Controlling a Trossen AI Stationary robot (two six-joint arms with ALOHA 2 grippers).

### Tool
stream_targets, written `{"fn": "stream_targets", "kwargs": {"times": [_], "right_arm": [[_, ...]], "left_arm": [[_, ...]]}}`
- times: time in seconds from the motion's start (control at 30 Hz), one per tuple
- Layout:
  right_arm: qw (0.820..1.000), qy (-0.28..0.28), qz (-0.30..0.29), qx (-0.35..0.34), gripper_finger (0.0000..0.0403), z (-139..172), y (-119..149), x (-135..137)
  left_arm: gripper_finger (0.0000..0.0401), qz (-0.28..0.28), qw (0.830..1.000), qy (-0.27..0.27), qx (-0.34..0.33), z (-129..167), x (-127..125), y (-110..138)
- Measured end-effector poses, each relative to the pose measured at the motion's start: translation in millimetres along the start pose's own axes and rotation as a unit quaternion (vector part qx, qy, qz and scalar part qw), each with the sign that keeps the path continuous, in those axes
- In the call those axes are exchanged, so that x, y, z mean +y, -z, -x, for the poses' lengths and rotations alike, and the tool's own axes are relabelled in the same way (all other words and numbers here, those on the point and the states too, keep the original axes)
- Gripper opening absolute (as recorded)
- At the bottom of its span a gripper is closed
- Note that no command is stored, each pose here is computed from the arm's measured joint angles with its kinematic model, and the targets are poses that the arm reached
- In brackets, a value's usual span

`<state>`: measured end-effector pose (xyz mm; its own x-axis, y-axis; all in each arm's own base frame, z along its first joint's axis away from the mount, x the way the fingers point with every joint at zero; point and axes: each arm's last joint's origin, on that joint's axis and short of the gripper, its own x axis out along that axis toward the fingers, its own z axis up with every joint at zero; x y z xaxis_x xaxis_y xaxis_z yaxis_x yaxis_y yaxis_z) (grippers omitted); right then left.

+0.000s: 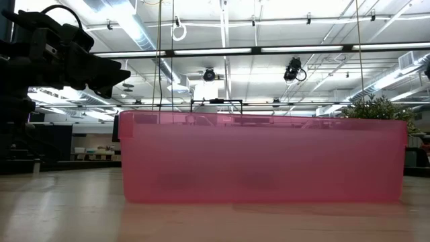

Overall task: Sort spring keychains
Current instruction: Put the bottom yellow spring keychain into the transparent bin

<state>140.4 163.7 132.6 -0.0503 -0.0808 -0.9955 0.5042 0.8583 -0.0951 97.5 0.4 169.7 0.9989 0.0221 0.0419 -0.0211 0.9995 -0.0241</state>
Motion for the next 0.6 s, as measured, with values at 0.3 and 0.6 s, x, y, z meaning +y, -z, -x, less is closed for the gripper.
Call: {"fn": "stream_targets", "kwargs": {"times": [0.3, 0.6], "right_arm": [[1.000, 0.008, 0.004, -0.006, 0.0249, -4.3, 0.3, -3.3], [1.000, 0.005, 0.004, -0.007, 0.0249, -4.6, 0.1, -2.5]], "left_arm": [[0.0172, 0.000, 1.000, 0.000, 0.000, 0.0, 0.0, 0.0], [0.0172, 0.000, 1.000, 0.000, 0.000, 0.0, 0.0, 0.0]]}}
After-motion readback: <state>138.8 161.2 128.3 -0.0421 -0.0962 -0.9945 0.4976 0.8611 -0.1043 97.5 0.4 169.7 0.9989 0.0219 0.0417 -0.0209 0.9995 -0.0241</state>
